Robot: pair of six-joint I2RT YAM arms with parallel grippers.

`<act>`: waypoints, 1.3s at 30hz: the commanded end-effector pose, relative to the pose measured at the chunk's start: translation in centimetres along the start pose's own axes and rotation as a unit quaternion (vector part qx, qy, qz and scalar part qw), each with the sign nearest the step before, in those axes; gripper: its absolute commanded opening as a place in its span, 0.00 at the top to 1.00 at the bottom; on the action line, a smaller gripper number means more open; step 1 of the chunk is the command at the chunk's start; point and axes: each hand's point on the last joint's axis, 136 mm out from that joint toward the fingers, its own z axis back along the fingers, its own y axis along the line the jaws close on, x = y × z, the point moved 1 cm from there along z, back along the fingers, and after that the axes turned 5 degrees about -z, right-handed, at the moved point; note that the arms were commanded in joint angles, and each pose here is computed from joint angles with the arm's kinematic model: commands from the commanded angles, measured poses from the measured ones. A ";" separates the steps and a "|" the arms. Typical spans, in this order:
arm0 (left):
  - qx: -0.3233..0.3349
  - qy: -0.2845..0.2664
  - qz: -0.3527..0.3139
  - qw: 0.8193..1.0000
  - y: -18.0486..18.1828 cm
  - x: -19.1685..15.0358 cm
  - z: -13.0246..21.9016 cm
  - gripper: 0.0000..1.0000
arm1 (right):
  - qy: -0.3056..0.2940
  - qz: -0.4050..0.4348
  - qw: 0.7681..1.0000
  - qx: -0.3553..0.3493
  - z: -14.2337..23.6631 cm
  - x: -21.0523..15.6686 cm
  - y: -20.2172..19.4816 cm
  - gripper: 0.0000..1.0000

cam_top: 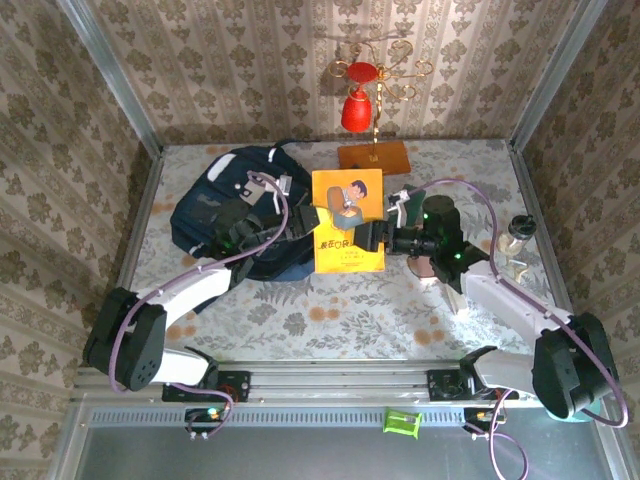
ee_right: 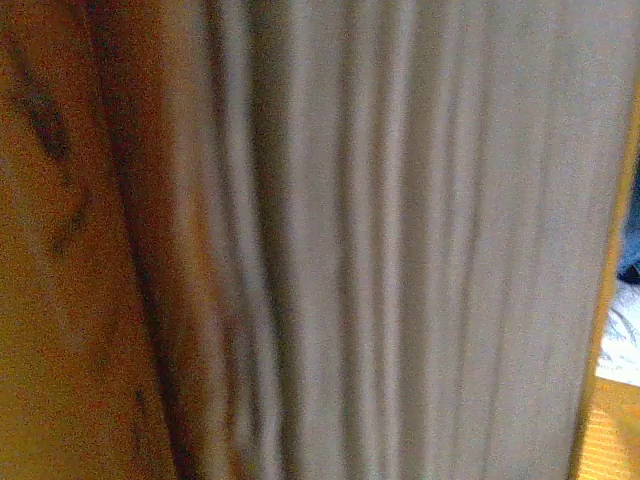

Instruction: Pack books, pencil case, and school supplies into a backpack

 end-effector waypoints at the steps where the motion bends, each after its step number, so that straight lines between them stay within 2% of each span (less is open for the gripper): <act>1: -0.033 -0.018 -0.033 0.999 -2.7 1.2 0.5 1.00 | -0.009 0.022 0.996 0.085 -0.2 1.2 3.2 0.02; 3: -0.014 -0.026 -0.019 0.999 -1.4 1.2 0.6 1.00 | -0.019 0.024 0.991 0.127 0.2 1.6 4.8 0.12; 5: 0.016 -0.039 -0.009 0.999 0.2 1.4 1.0 1.00 | -0.035 0.024 0.989 0.141 0.7 2.0 5.7 0.35; 8: 0.074 -0.038 -0.007 0.996 3.0 0.8 1.3 1.00 | -0.054 0.012 0.991 0.124 1.1 2.5 5.7 0.60; 10: 0.108 -0.029 -0.013 0.994 4.5 0.3 1.6 0.99 | -0.066 -0.005 0.994 0.089 1.2 2.9 4.6 0.78; 11: 0.125 -0.023 -0.017 0.992 5.2 0.1 1.7 0.91 | -0.073 -0.012 0.995 0.066 1.3 3.1 4.0 0.90; 13: 0.166 -0.010 -0.037 0.985 6.5 -0.4 2.2 0.68 | -0.087 -0.027 0.996 0.021 1.6 3.5 2.3 0.99; 15: 0.259 0.008 -0.076 0.963 9.3 -1.1 3.7 0.50 | -0.098 -0.044 0.994 -0.018 2.2 4.0 0.1 1.00; 17: 0.387 0.050 -0.147 0.909 12.5 -1.7 5.9 0.40 | -0.109 -0.076 0.989 -0.061 3.1 4.5 -3.0 1.00; 18: 0.430 0.076 -0.180 0.881 13.7 -1.9 6.7 0.36 | -0.114 -0.084 0.988 -0.066 3.5 4.6 -3.9 1.00; 20: 0.485 0.140 -0.227 0.833 15.9 -2.4 7.5 0.31 | -0.122 -0.100 0.984 -0.078 4.2 4.9 -5.7 1.00; 22: 0.503 0.188 -0.239 0.809 17.4 -2.6 7.4 0.30 | -0.123 -0.108 0.982 -0.097 4.6 4.9 -7.0 1.00; 26: 0.504 0.248 -0.249 0.789 19.6 -3.5 5.7 0.30 | -0.125 -0.111 0.980 -0.110 5.1 4.8 -8.1 1.00; 29: 0.484 0.255 -0.249 0.800 20.0 -3.6 3.7 0.29 | -0.122 -0.113 0.979 -0.118 5.2 4.4 -8.7 1.00; 31: 0.486 0.257 -0.261 0.794 20.3 -3.4 2.6 0.29 | -0.118 -0.115 0.979 -0.119 5.1 4.2 -9.0 1.00; 33: 0.500 0.264 -0.275 0.778 20.8 -3.1 1.8 0.29 | -0.116 -0.118 0.979 -0.119 5.1 3.9 -9.3 1.00; 36: 0.546 0.279 -0.293 0.734 22.3 -2.8 1.8 0.31 | -0.117 -0.121 0.978 -0.120 5.3 3.7 -9.6 1.00; 38: 0.571 0.289 -0.297 0.709 23.3 -2.6 2.0 0.35 | -0.117 -0.121 0.978 -0.119 5.5 3.5 -9.7 1.00; 39: 0.578 0.292 -0.296 0.702 23.6 -2.5 2.0 0.38 | -0.116 -0.123 0.978 -0.119 5.5 3.4 -9.7 1.00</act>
